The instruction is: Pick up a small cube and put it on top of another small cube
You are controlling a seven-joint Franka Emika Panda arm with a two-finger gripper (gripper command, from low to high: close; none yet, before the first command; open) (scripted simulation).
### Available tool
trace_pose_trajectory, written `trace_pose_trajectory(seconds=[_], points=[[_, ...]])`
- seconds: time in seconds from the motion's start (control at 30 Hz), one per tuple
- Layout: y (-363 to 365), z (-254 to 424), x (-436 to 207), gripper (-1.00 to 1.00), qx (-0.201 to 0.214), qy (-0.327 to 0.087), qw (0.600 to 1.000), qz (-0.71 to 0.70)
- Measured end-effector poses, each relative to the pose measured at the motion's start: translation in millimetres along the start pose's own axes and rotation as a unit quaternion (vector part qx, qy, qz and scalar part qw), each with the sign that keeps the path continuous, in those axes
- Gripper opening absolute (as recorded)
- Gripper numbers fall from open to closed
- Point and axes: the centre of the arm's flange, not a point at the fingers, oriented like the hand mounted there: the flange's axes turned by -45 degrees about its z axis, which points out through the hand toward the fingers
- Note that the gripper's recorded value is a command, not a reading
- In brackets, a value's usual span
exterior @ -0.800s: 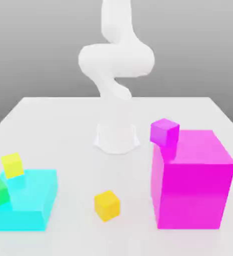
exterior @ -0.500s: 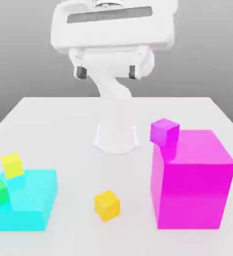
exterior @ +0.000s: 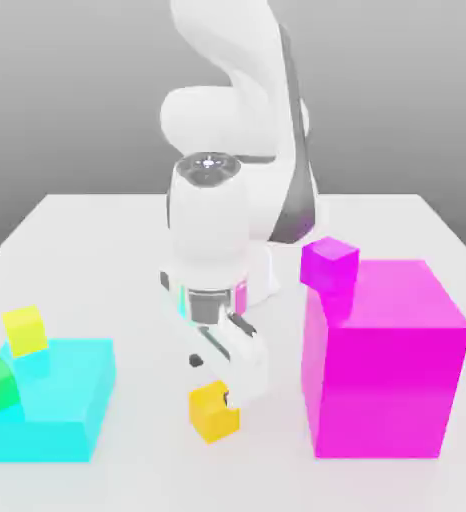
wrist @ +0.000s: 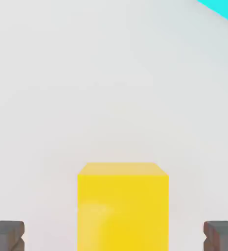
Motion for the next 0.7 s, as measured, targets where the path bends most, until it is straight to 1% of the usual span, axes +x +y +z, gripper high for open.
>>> trace_pose_trajectory(seconds=[0.1, 0.13, 0.37, 0.6, 0.63, 0.7], points=[[2.2, 25.7, -1.1, 0.00, -0.002, 0.000, 1.000, 0.000], [3.1, 30.7, -1.4, -1.00, -0.002, 0.000, 1.000, -0.001], [2.7, 29.9, -1.3, -1.00, -0.001, 0.000, 1.000, 0.000], [1.3, -22.2, -1.0, -1.00, -0.001, 0.001, 1.000, -0.001], [3.0, -29.5, 2.2, -1.00, -0.002, 0.001, 1.000, 0.002], [3.4, -44.1, 29.6, -1.00, -0.003, 0.001, 1.000, 0.013]])
